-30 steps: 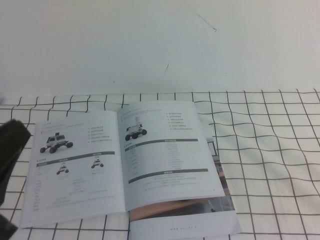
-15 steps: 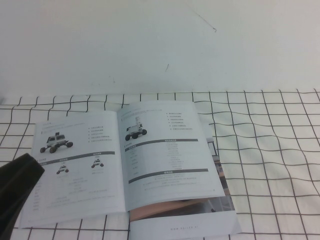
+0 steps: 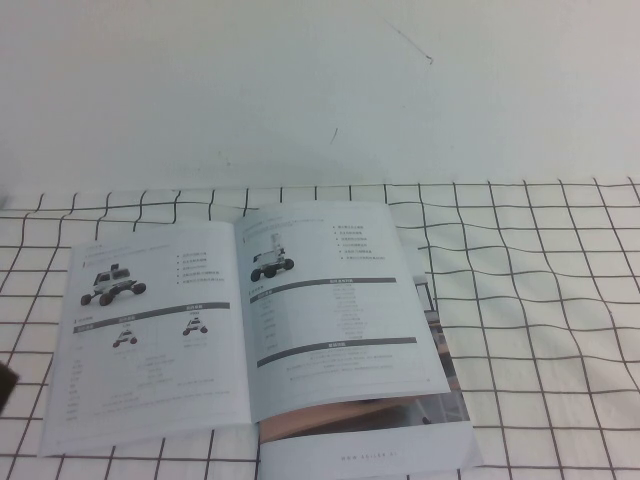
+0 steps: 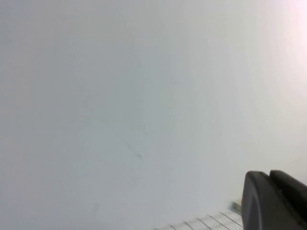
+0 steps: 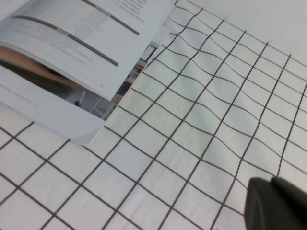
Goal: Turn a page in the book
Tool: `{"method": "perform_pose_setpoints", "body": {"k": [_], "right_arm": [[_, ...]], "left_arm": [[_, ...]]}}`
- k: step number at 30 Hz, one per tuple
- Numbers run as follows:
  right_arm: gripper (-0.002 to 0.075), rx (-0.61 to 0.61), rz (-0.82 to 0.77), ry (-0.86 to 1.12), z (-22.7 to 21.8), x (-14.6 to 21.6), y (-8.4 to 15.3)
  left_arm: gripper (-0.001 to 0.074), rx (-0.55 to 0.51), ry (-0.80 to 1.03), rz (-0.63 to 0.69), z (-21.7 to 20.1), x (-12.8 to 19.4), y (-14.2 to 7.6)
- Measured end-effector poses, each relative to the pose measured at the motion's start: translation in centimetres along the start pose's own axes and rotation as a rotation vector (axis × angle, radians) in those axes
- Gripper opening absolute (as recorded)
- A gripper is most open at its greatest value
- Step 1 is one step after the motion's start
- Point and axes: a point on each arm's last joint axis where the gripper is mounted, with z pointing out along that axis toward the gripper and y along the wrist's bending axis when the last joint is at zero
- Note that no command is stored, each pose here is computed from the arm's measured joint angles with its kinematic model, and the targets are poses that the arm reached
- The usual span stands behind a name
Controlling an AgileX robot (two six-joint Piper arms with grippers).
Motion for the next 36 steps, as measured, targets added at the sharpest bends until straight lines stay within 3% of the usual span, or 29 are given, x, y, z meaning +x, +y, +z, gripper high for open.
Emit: {"method": "perform_pose_setpoints", "body": {"k": [6,13,22,29,36], "right_arm": [[-0.0001,-0.001,0.003,0.0,0.0,0.0,0.0],[-0.0001,-0.002,0.003,0.002,0.0,0.0,0.0],[-0.0002,-0.003,0.004,0.002,0.0,0.0,0.0],[-0.0002,-0.003,0.004,0.002,0.0,0.0,0.0],[-0.0002,-0.003,0.004,0.002,0.0,0.0,0.0]], "left_arm": [[-0.0003,-0.244,-0.082,0.284,-2.4,1.6,1.6],[-0.0003,-0.291,0.019,0.369,-2.3,4.7,2.9],[-0.0003,-0.304,0.161,0.302,-2.6,9.0,4.1],[-0.0003,-0.369,0.422,0.054,-3.4,11.8,4.4],[-0.0002,-0.464,0.463,0.086,-3.9,11.9,5.2]]}}
